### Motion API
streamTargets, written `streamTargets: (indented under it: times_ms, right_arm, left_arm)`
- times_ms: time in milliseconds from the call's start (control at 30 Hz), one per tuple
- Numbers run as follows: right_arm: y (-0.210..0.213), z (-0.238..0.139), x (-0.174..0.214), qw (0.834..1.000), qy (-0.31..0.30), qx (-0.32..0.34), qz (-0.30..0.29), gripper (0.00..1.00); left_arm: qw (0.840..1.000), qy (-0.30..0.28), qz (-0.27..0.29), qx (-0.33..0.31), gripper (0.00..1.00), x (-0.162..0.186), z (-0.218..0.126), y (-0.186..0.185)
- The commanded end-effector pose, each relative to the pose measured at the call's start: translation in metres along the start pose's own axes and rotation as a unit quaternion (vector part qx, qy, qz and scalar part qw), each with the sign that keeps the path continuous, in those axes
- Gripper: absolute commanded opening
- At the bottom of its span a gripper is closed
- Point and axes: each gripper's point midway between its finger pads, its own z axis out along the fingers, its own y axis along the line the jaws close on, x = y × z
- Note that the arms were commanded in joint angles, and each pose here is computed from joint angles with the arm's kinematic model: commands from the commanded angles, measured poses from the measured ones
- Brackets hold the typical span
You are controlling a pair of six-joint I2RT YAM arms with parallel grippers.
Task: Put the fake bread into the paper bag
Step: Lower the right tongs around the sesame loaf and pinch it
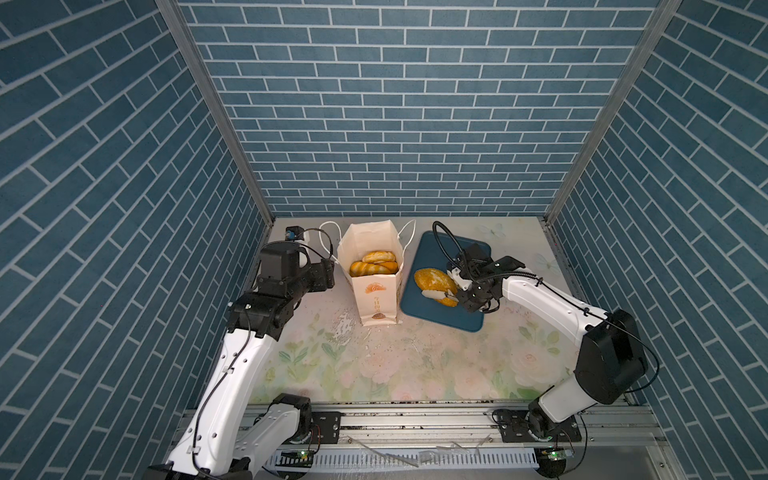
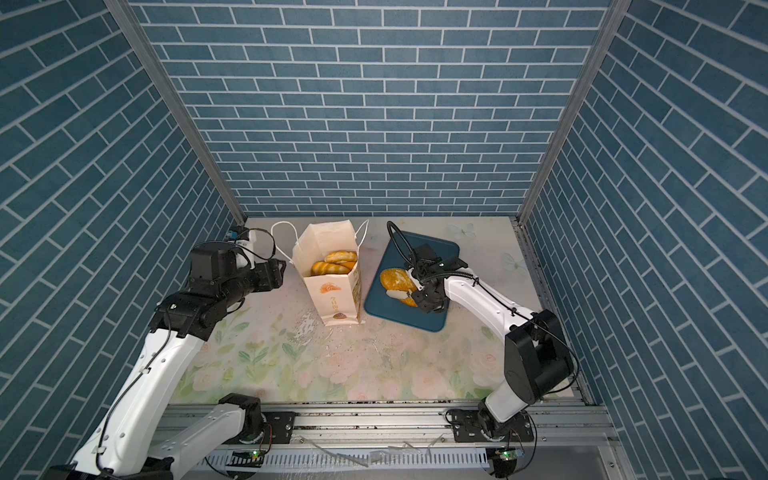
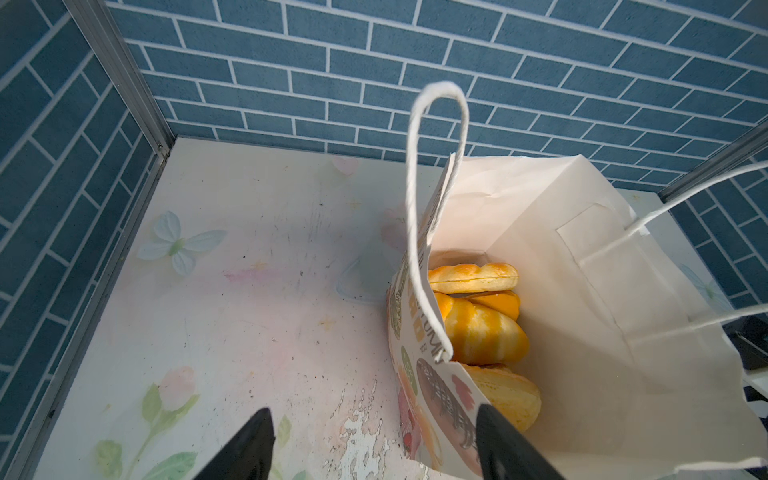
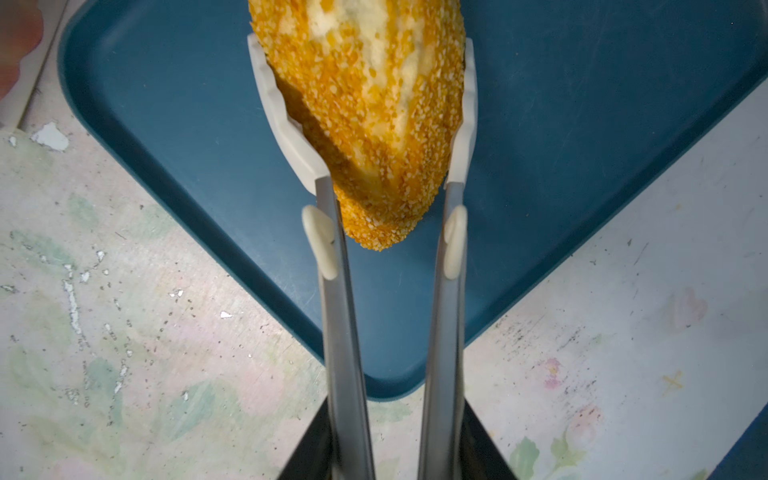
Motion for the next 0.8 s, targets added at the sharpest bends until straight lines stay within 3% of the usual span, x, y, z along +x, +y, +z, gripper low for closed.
streamTargets:
  times_ms: [0, 233, 767]
  right_arm:
    - [-0.001, -0.006, -0.010, 1.000, -0.017, -0.002, 0.009, 0.32]
    - [-0.006, -0.029, -0.009, 0.999, -0.037, 0.007, 0.027, 0.26]
    - [-0.020, -0.093, -0.012, 0.991, -0.096, 0.027, 0.091, 0.20]
  left_arm:
    - [1.000, -0.010, 0.003, 0.003, 0.78, -0.007, -0.004, -0.001]
    - [1.000, -0.013, 0.004, 0.007, 0.78, -0.009, -0.006, -0.002]
    - [1.000, -0.014, 0.002, 0.017, 0.78, -0.011, -0.009, -0.006]
